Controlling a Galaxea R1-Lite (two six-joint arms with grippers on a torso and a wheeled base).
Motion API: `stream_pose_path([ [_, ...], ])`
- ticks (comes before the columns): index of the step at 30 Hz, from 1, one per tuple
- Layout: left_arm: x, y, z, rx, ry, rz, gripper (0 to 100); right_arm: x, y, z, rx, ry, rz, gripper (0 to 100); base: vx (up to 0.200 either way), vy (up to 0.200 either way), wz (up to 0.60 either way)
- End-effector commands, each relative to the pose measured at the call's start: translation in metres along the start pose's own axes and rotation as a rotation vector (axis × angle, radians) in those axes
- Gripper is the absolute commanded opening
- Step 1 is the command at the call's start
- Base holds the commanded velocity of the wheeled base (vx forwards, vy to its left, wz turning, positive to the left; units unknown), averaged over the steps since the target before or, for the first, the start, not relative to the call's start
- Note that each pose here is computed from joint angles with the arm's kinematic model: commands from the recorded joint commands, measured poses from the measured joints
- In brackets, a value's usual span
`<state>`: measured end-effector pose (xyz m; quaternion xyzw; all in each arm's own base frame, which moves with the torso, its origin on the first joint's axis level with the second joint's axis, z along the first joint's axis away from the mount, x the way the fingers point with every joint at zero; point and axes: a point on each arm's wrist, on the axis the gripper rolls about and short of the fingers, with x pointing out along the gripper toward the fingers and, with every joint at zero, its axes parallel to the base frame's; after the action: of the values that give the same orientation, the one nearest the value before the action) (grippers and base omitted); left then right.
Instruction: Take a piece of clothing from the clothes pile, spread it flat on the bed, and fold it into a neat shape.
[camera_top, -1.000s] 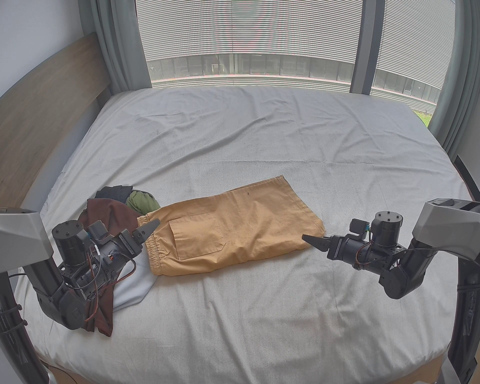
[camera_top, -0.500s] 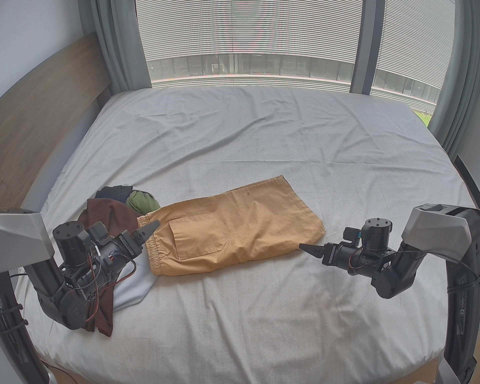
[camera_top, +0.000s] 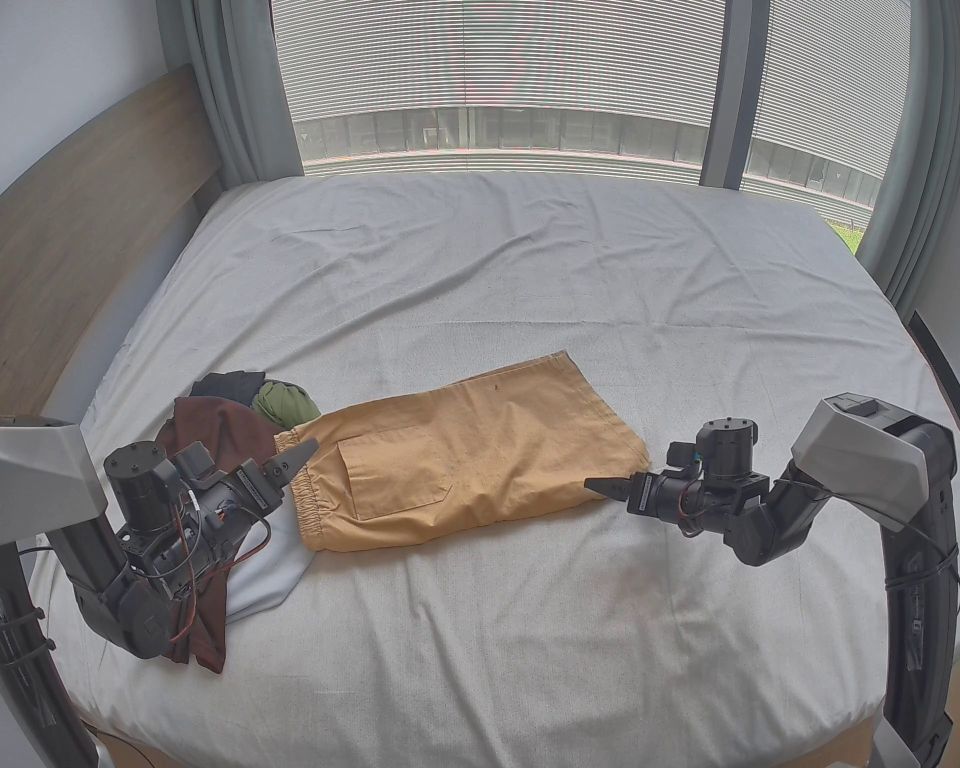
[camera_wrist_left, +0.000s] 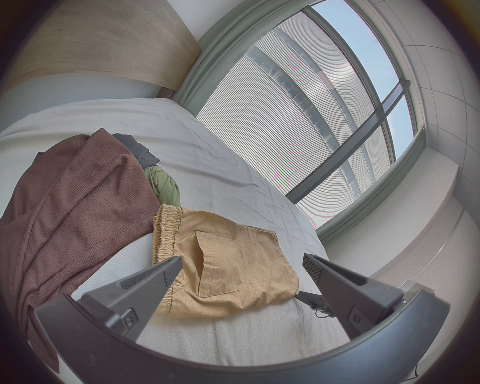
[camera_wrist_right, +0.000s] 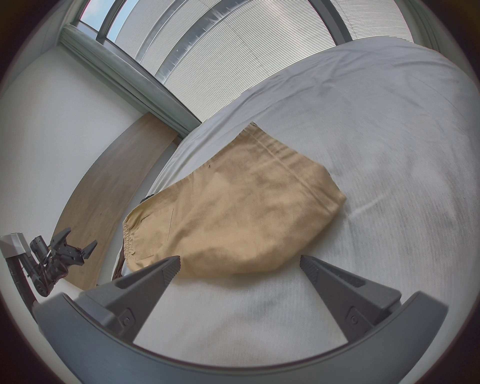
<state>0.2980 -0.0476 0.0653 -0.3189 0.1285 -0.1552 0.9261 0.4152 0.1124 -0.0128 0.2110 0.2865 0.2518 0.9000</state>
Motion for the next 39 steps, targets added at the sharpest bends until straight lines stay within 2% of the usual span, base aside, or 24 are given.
stream_pose_path([
  [1, 0.000, 0.000, 0.001, 0.000, -0.003, -0.001, 100, 0.017, 0.002, 0.003, -0.010, -0.005, -0.004, 100, 0.000, 0.000, 0.00],
  [9, 0.000, 0.000, 0.001, 0.000, -0.005, 0.000, 100, 0.040, 0.002, -0.005, -0.014, 0.021, -0.020, 100, 0.000, 0.000, 0.00],
  [21, 0.001, 0.001, 0.003, 0.000, -0.010, -0.001, 100, 0.069, 0.013, -0.010, -0.046, -0.027, -0.029, 100, 0.000, 0.000, 0.00],
  [25, 0.001, 0.001, 0.003, 0.000, -0.010, -0.001, 100, 0.076, 0.019, -0.011, -0.056, -0.041, -0.008, 100, 0.000, 0.000, 0.00],
  [31, 0.001, 0.001, 0.003, 0.001, -0.011, -0.002, 100, 0.080, 0.026, -0.006, -0.041, -0.078, -0.014, 100, 0.000, 0.000, 0.00],
  [39, 0.001, 0.001, 0.003, 0.001, -0.011, -0.002, 100, 0.080, 0.024, -0.007, -0.035, -0.078, -0.019, 100, 0.000, 0.000, 0.00],
])
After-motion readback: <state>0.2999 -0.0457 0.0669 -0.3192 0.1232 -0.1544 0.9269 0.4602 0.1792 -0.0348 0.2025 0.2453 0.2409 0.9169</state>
